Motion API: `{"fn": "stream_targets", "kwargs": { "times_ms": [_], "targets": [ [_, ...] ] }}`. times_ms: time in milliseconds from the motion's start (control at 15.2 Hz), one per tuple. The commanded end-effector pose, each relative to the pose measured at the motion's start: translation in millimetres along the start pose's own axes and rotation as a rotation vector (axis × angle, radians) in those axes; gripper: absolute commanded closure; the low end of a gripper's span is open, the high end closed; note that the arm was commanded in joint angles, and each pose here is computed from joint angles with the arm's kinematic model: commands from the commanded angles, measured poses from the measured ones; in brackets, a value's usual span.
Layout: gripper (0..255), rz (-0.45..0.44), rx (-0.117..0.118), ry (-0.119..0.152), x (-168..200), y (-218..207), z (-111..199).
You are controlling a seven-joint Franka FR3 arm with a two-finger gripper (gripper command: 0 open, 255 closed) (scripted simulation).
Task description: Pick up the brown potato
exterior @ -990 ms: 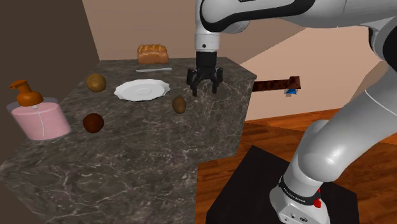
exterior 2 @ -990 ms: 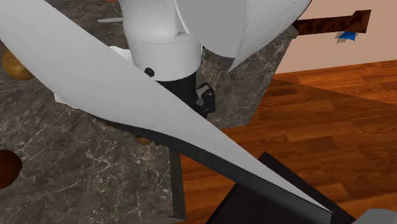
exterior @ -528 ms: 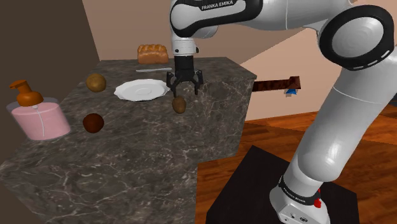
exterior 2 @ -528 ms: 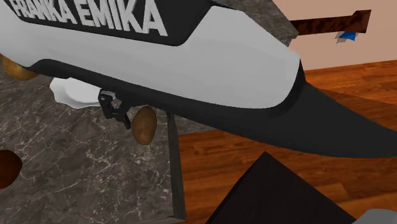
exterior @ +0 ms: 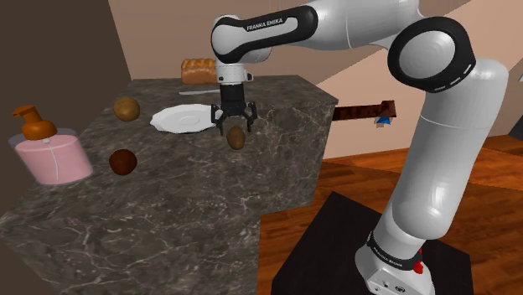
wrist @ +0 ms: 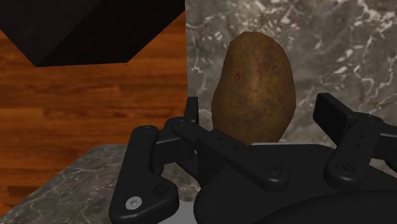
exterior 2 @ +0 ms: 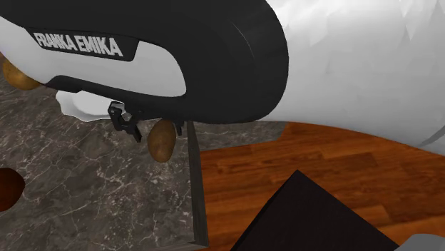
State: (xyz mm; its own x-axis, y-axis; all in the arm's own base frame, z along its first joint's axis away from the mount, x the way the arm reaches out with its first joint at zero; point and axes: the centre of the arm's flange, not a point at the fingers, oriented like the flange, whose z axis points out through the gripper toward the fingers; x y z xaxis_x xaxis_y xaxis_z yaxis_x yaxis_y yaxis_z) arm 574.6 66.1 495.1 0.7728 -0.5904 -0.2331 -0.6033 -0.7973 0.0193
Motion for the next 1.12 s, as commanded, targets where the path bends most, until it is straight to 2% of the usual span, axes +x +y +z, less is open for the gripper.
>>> {"fn": "stream_targets", "kwargs": {
  "times_ms": [0,198,264,858,1056],
  "targets": [
    [0,0.000,0.000,0.000,2,0,12],
    [0,0.000,0.000,0.000,3,0,15],
    [255,0.000,0.000,0.000,2,0,15],
    [255,0.001,0.000,0.000,3,0,15],
    [255,0.000,0.000,0.000,-1,0,0]
  ]
}}
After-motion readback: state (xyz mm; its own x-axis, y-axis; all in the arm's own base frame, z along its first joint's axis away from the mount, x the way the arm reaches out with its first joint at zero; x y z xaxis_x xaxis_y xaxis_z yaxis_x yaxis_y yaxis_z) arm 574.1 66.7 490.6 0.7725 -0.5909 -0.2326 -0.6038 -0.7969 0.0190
